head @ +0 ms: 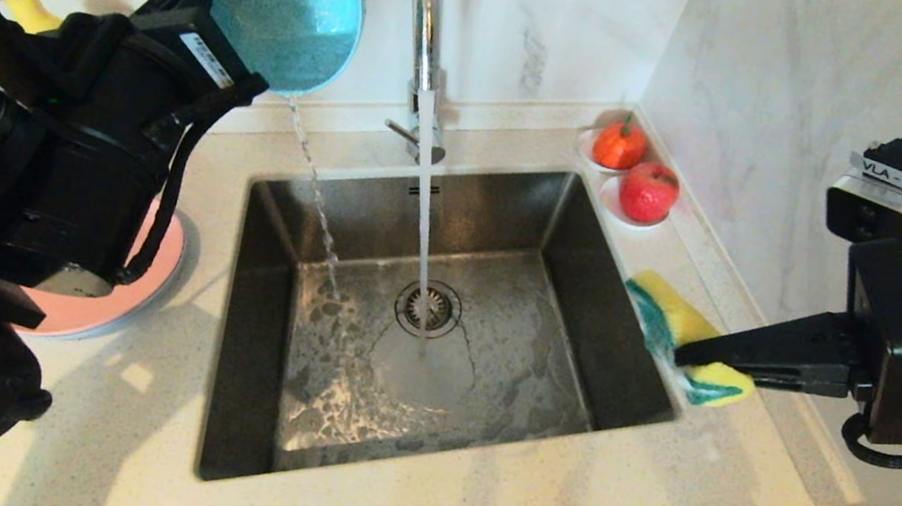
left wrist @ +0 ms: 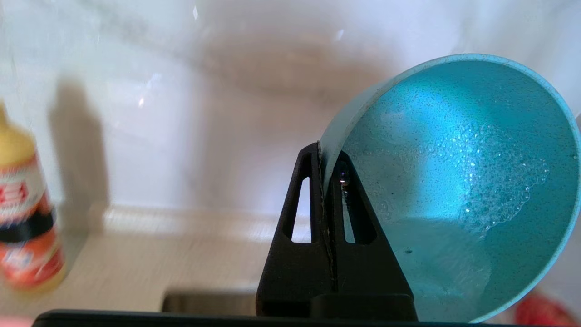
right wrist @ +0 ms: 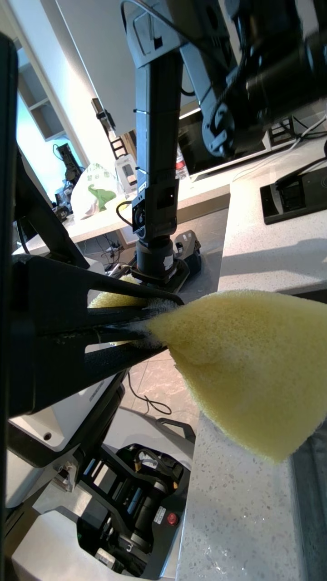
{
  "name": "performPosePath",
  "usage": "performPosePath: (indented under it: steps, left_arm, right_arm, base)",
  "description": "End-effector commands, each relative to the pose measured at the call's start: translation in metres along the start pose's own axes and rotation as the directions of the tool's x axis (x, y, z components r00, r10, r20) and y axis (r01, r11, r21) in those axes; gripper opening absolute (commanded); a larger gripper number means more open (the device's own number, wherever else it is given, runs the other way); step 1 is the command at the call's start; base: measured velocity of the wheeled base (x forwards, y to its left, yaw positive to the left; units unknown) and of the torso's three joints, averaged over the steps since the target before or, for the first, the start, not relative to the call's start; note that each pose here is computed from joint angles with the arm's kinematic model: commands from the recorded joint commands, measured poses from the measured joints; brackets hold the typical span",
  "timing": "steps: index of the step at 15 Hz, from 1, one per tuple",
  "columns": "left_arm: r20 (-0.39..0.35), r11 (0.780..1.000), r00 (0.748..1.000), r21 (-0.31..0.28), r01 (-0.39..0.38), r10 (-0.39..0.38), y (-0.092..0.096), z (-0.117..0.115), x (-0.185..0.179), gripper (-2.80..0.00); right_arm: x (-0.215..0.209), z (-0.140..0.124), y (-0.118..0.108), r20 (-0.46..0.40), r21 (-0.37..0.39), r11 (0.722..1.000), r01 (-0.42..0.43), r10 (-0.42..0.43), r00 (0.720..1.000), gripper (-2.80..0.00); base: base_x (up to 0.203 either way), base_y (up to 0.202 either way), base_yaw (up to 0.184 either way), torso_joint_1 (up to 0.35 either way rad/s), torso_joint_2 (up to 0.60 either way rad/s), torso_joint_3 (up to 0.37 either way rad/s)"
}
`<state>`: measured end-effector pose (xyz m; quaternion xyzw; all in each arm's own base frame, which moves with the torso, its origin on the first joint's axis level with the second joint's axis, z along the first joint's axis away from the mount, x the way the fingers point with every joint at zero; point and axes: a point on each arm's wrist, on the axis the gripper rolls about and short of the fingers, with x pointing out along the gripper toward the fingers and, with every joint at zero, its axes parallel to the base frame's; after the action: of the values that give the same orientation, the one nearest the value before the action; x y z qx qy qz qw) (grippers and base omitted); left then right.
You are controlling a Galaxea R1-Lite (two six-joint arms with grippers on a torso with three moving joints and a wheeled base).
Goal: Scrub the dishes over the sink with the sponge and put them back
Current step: Rinse the bowl, then place the bowl on the table
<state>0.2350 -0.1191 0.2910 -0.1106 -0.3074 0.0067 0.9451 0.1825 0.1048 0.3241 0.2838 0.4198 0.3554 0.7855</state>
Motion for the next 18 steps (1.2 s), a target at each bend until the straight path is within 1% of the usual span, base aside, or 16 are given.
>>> performPosePath:
  steps: [1,3,8,13,16,17,18]
  left_arm:
    - [0.064,1.0,0.998,-0.027,0.001,0.001,-0.002,0.015,0.007,-2.8]
    - [0.094,1.0,0.995,-0.008,0.026,-0.025,-0.003,0.023,0.009,-2.8]
    - [0.139,0.998,0.989,-0.009,0.058,-0.056,-0.003,0.036,0.011,-2.8]
    - [0.159,0.998,0.986,-0.01,0.059,-0.057,-0.003,0.041,0.013,-2.8]
    - [0.153,0.997,0.986,-0.007,0.073,-0.071,-0.003,0.042,0.014,-2.8]
    - [0.143,0.998,0.987,-0.005,0.069,-0.067,-0.004,0.04,0.014,-2.8]
    - [0.115,0.998,0.991,0.004,0.068,-0.068,-0.003,0.038,0.014,-2.8]
  right_arm:
    - [0.002,0.001,-0.003,-0.003,0.009,1.0,0.001,-0.001,1.0,-2.8]
    - [0.003,0.002,-0.005,0.006,0.009,1.0,-0.001,0.001,1.0,-2.8]
    - [0.006,0.003,-0.006,0.014,0.008,1.0,-0.004,0.004,1.0,-2.8]
    - [0.006,0.003,-0.007,0.011,0.009,1.0,-0.004,0.004,1.0,-2.8]
    - [0.006,0.003,-0.007,0.015,0.009,1.0,-0.003,0.003,1.0,-2.8]
    - [0.005,0.004,-0.007,0.016,0.01,1.0,-0.003,0.003,1.0,-2.8]
    - [0.005,0.003,-0.007,0.017,0.009,1.0,-0.004,0.004,1.0,-2.8]
  base:
    - [0.0,0.0,0.0,0.0,0.0,0.0]
    - [0.0,0.0,0.0,0.0,0.0,0.0]
    - [0.0,0.0,0.0,0.0,0.0,0.0]
    - [0.0,0.0,0.0,0.0,0.0,0.0]
    - [0.0,0.0,0.0,0.0,0.0,0.0]
    - [0.0,0.0,0.0,0.0,0.0,0.0]
    - [0.0,0.0,0.0,0.0,0.0,0.0]
